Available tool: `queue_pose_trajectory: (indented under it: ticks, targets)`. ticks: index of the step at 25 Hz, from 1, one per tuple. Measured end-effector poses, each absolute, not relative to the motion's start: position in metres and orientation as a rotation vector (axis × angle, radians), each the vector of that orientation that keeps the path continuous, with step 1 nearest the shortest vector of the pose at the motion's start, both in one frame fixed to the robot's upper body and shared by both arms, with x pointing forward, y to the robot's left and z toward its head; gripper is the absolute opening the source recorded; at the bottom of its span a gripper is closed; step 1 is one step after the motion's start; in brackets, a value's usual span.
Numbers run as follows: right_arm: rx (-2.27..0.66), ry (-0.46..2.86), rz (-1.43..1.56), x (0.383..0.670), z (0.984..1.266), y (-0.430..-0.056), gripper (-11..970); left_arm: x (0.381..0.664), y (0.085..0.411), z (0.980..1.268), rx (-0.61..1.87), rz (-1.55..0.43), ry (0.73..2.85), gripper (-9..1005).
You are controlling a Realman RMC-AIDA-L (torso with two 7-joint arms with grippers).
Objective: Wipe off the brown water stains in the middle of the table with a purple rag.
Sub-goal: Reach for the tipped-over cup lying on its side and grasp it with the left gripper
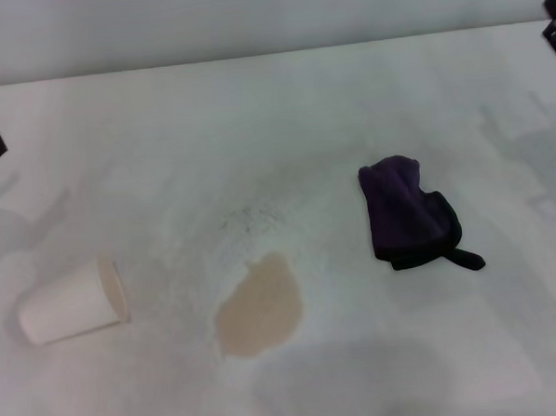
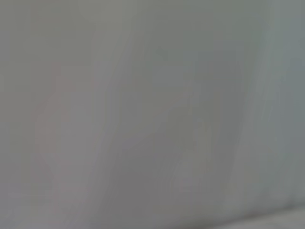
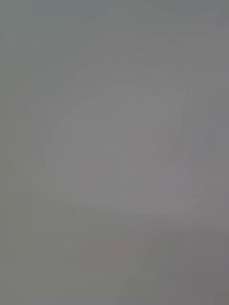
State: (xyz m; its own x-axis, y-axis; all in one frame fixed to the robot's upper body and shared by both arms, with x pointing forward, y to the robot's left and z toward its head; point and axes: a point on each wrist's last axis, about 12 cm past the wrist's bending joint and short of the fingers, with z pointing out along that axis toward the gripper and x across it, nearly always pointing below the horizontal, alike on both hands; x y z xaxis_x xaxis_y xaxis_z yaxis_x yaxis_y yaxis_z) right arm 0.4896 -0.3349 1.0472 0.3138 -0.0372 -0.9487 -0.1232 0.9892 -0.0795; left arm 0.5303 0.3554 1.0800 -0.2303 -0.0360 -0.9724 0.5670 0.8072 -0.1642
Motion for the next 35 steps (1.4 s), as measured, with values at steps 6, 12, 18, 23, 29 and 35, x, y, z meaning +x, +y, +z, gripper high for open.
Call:
queue_pose_trajectory:
  ticks: [6,12,18,23,29,35]
  targets:
    - [-0.043,1.235,0.004,0.492,1.05,-0.344,806,0.528,0.363,1.112,0.627,-0.556,1.845,889]
    - [-0.014,1.231,-0.014,0.493,1.051,-0.347,806,0.523,0.36,1.145,0.896,-0.535,1.931,890]
    - [0.001,1.246,-0.016,0.496,1.049,-0.346,806,0.519,0.363,1.172,1.136,-0.442,1.954,890]
    - [0.009,1.259,-0.014,0.495,1.047,-0.345,806,0.523,0.36,1.181,1.328,-0.385,1.972,890]
    - [0.038,1.284,-0.032,0.49,1.042,-0.35,805,0.524,0.346,1.166,1.485,-0.366,1.968,888]
    - [0.052,1.299,-0.047,0.485,1.039,-0.354,805,0.527,0.33,1.146,1.542,-0.373,1.962,889]
